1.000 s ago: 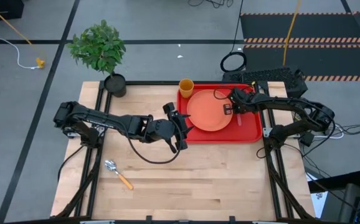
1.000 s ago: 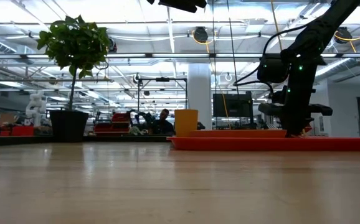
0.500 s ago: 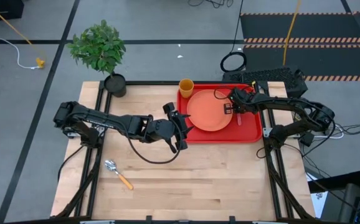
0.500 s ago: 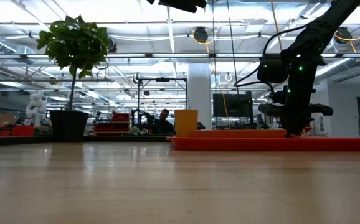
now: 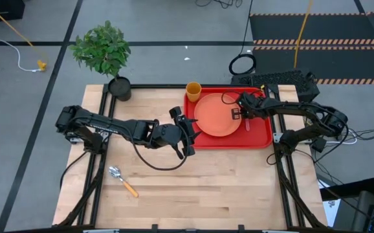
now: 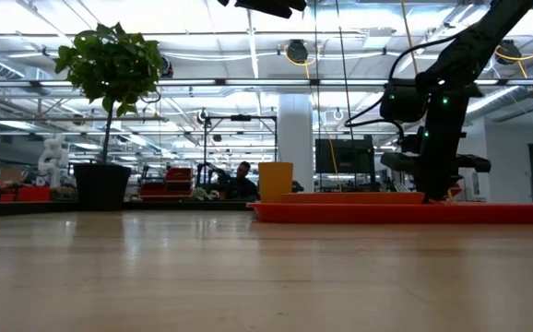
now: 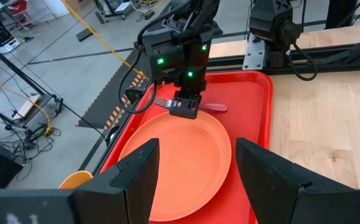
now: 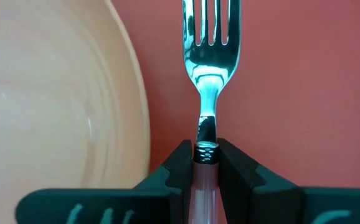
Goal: Pick and place plate/cup/fork/spoon on tray
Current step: Put the pink fork to the right of the orange plate on the red tray
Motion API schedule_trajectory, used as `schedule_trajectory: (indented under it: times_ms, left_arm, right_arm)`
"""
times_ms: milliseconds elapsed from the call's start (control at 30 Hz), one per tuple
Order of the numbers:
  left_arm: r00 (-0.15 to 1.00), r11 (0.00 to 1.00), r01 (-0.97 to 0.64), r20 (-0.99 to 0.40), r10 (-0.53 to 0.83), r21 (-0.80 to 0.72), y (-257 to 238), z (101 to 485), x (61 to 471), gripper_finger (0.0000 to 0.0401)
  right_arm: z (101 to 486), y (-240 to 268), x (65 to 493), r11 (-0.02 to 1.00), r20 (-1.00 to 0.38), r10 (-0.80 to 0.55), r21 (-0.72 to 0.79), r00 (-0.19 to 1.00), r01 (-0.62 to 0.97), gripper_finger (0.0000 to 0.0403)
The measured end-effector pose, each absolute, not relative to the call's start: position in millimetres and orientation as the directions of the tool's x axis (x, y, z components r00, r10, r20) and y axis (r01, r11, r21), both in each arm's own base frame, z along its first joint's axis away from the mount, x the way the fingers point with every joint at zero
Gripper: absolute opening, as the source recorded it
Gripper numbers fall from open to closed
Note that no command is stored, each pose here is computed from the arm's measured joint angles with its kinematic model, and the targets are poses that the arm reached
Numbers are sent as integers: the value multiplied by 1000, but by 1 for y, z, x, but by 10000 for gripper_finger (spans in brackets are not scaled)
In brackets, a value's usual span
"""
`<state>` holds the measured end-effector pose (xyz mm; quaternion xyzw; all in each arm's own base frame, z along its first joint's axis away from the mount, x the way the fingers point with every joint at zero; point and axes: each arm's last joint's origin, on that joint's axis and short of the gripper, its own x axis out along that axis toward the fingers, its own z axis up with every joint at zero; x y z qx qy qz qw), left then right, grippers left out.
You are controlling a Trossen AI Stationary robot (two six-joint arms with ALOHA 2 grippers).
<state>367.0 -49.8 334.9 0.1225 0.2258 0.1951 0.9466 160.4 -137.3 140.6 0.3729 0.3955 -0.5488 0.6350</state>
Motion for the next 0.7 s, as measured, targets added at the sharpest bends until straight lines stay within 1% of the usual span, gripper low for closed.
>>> schedule_trajectory:
  times_ms: [267,467,567,700]
  left_arm:
    - [822,894,-314,-380,424,319,-50,335,367,214]
    - [828,895,-319,-368,423,311,-50,336,368,214]
    - [828,895,-319,-367,423,313,-50,336,368,214]
    - [828,895,-318,-368,423,314,-50,336,368,214]
  right_arm:
    - [130,-133,155,116,-908,-409,53,97,992,44]
    - [129,-134,155,112,-903,-420,47,90,993,47]
    - [129,-134,155,109,-900,-428,41,84,993,67]
    - [129,-134,155,107,-898,-432,38,81,994,107]
